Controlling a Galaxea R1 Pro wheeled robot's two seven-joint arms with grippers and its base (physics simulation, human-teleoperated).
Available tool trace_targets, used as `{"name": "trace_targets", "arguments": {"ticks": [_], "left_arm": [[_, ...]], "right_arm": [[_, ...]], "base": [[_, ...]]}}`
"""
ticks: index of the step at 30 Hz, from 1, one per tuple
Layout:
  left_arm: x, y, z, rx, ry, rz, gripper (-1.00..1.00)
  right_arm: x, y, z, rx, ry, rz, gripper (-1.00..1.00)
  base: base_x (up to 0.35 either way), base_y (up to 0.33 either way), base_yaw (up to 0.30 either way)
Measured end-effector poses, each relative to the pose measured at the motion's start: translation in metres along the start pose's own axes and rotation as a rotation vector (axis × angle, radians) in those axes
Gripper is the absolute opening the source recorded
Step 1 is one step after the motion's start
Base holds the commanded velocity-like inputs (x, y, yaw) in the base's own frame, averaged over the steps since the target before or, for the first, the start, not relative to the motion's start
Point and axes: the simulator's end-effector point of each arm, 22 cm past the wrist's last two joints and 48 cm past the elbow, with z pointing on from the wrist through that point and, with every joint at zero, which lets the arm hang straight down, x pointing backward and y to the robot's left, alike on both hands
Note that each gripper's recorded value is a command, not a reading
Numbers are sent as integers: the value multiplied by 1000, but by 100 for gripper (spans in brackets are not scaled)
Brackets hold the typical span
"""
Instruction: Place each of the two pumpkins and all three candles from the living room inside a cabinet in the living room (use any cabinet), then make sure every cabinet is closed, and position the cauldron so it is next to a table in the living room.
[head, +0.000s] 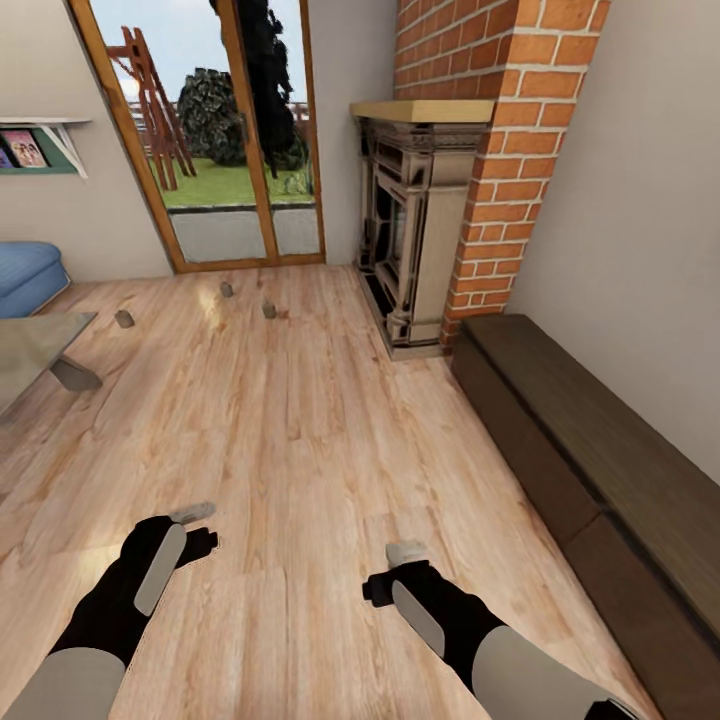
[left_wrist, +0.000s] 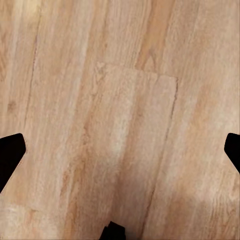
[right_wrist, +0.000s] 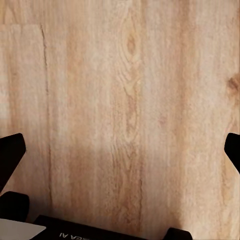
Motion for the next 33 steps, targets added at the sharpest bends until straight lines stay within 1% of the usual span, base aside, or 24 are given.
{"name": "trace_targets", "arguments": {"ticks": [4,12,14,15,18,20,22,25,26,29,30,31,33], "left_arm": [[-1,3,0,-4,-1,-1,100],[-3,2,-4,2,-7,-2,100],[2,2,-1,-1,6,0,100],[9,4,2,-7,25,3,100],[42,11,17,-32,104,12,100],[71,18,29,-56,168,18,100],[100,26,42,-83,211,10,100],[133,42,60,-136,215,-22,100],[144,48,65,-154,214,-30,100],[170,62,73,-195,220,-46,100],[172,64,73,-199,219,-48,100],[181,66,75,-204,217,-54,100],[196,68,78,-203,216,-65,100]], "right_arm": [[-1,0,0,0,-4,0,100],[-9,0,-5,0,-27,3,100],[-10,-1,-6,3,-29,3,100],[-10,-1,-6,5,-30,2,100],[-12,-4,-7,14,-38,4,100],[-14,-7,-8,20,-48,9,100],[-18,-11,-8,25,-76,26,100],[-32,-13,-10,24,-160,70,100],[-29,-14,-9,26,-175,85,100],[18,-20,3,42,-182,133,100],[24,-21,3,47,-191,140,100],[36,-25,5,59,-217,163,100],[52,-32,8,82,-225,172,100]], "base": [[107,39,5],[12,4,1],[1,0,0],[0,0,0],[0,0,0],[0,0,0],[0,0,0],[0,0,0],[0,0,0],[0,0,28],[0,0,52],[0,0,68],[0,0,99]]}}
